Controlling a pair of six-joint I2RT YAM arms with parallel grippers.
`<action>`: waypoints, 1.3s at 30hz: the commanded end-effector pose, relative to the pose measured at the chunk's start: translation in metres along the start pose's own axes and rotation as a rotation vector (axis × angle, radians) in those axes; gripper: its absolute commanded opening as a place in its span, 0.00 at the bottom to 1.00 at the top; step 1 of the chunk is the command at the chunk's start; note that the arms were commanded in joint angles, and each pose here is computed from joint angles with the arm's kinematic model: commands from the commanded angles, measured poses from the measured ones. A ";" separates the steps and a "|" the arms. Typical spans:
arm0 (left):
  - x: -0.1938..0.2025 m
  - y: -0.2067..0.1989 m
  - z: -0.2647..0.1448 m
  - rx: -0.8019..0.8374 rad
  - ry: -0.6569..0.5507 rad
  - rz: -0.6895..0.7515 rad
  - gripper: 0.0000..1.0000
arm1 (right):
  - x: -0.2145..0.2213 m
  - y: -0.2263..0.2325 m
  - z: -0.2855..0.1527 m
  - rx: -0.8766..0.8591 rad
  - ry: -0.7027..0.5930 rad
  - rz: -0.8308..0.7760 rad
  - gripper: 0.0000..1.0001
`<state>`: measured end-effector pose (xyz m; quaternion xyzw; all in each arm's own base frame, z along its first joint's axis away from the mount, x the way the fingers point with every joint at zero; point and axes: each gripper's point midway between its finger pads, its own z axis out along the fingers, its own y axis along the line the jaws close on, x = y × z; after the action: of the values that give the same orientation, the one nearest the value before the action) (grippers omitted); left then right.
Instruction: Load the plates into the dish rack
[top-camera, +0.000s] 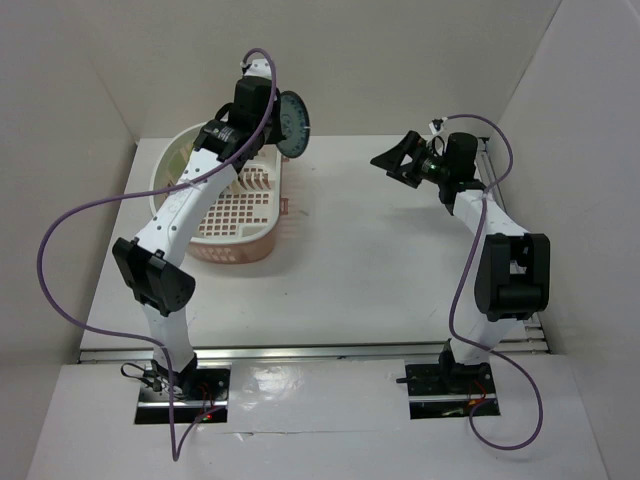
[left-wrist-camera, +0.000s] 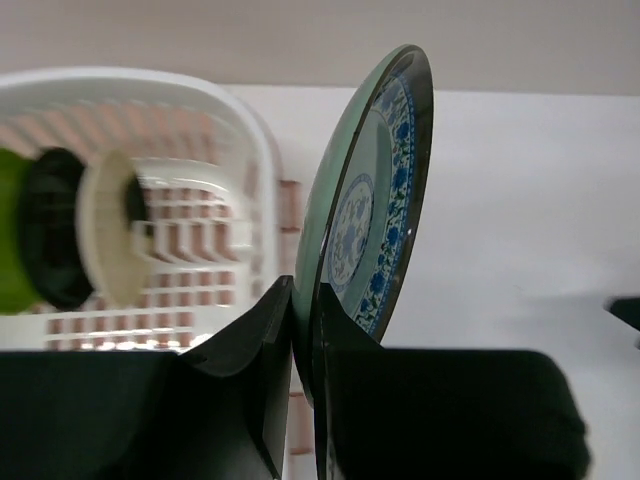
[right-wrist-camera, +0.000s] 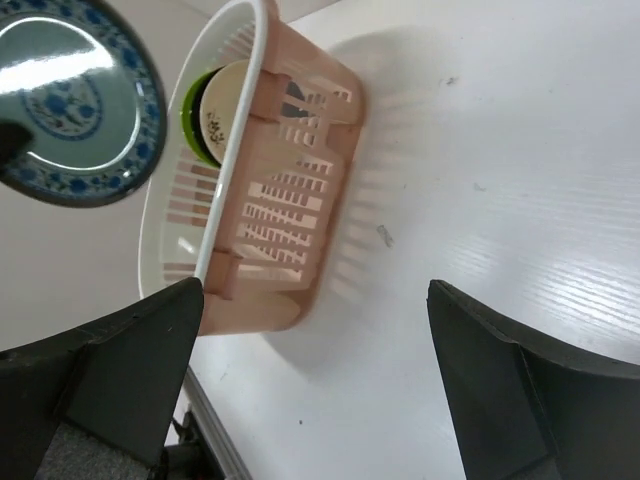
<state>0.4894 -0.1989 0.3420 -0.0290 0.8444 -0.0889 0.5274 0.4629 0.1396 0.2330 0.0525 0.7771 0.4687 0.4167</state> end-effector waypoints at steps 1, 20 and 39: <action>-0.047 0.046 -0.027 -0.214 -0.192 0.063 0.00 | 0.022 -0.032 0.005 0.068 0.035 0.032 1.00; -0.010 0.128 0.023 -0.601 -0.172 0.240 0.00 | 0.057 -0.055 0.025 -0.037 0.125 0.167 1.00; 0.055 0.134 0.091 -0.548 0.012 0.207 0.00 | 0.064 -0.064 0.040 -0.118 0.154 0.246 1.00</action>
<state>0.5430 -0.0834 0.2159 -0.0588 0.8464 0.2222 0.4805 0.4627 0.1596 0.1224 0.1145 0.7799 0.5509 0.2740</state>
